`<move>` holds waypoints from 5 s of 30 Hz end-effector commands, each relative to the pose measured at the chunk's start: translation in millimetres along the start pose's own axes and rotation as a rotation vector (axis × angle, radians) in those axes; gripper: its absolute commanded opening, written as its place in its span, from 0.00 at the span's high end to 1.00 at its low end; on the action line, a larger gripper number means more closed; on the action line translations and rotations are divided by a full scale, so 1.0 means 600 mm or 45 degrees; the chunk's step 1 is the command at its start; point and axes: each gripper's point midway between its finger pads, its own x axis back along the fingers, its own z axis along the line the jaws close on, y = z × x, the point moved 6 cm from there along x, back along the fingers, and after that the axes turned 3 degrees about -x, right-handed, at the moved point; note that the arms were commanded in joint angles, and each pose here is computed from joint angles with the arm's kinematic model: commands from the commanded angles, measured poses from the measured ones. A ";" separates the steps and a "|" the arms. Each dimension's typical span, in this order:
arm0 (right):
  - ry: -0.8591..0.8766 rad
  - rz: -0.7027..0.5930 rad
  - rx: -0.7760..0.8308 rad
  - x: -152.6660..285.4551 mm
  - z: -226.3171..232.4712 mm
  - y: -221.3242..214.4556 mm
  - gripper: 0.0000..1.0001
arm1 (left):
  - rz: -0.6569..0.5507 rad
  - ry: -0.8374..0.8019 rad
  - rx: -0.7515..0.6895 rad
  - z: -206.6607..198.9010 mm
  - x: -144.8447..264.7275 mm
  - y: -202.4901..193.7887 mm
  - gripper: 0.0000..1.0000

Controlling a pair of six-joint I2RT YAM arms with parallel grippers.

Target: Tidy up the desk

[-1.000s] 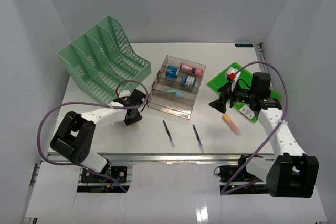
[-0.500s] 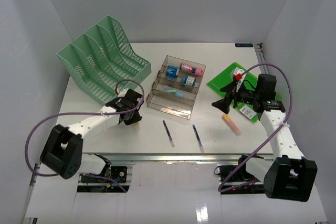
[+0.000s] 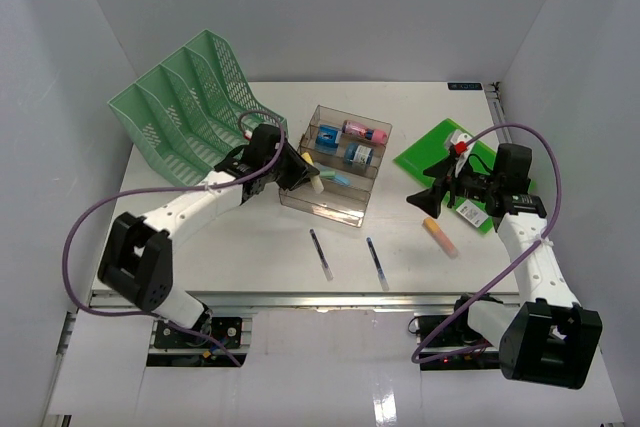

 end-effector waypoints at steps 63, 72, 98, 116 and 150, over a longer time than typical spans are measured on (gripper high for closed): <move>-0.434 1.109 -0.184 0.023 -0.021 -0.262 0.33 | -0.384 -0.355 -1.141 0.107 0.240 -0.046 0.02; -0.392 1.102 -0.166 0.016 -0.024 -0.264 0.78 | -0.435 -0.354 -1.127 0.110 0.256 -0.043 0.02; -0.026 0.728 0.729 -0.362 -0.026 0.055 0.87 | 0.100 -0.289 -0.356 0.193 0.154 -0.156 0.08; -0.008 0.592 0.585 -0.325 -0.008 0.089 0.17 | 0.148 0.149 -0.314 0.175 0.055 -0.182 0.11; -0.061 0.079 0.147 -0.024 0.028 0.006 0.11 | 0.167 0.731 -0.430 0.117 0.011 -0.257 0.94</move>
